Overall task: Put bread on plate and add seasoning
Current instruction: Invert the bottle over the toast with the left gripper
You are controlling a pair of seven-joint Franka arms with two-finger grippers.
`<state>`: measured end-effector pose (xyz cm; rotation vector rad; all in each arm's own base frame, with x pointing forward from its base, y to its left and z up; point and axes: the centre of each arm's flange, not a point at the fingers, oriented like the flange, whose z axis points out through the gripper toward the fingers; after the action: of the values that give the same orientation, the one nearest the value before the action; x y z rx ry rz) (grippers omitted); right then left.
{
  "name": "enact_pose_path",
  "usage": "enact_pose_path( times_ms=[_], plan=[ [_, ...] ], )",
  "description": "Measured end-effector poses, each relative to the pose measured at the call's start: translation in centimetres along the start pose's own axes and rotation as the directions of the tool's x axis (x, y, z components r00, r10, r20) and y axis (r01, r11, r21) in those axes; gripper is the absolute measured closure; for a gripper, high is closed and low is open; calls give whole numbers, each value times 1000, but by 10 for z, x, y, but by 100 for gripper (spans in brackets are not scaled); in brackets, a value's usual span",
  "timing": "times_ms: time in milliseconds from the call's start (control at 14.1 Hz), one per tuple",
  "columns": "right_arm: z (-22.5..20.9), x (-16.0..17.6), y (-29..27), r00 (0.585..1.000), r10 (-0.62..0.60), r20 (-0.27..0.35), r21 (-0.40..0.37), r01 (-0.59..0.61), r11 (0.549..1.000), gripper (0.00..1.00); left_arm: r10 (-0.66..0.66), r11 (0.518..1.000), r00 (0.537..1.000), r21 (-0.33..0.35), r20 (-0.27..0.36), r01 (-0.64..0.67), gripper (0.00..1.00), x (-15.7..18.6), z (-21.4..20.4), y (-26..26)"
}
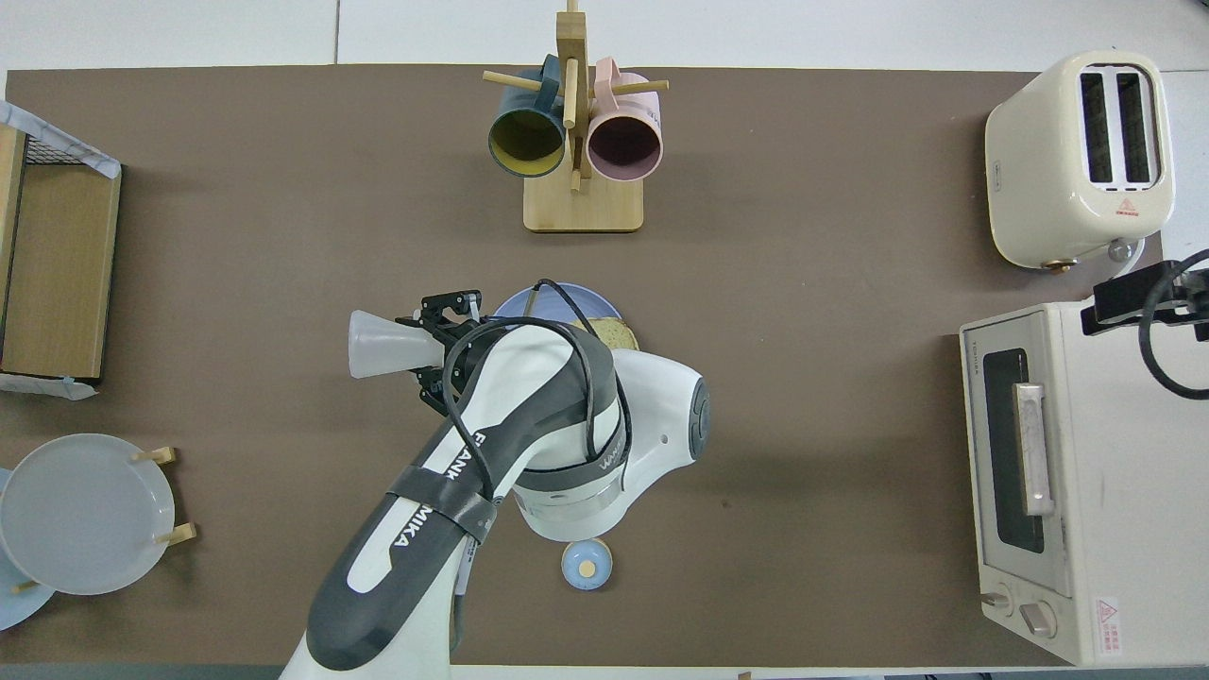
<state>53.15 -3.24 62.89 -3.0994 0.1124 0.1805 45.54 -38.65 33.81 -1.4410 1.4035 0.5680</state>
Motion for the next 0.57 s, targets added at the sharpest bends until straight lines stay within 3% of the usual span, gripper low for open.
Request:
enact_pose_path(
  times_ms=[283,566],
  plan=[
    [0,0,-1,1000,-3,0,0,3,1000,0,-4,1000,995,28,98,1,55,47,-14,-3],
    [0,0,-1,1000,-3,0,0,3,1000,0,-32,998,991,55,132,25,55,42,-11,-15]
  ],
)
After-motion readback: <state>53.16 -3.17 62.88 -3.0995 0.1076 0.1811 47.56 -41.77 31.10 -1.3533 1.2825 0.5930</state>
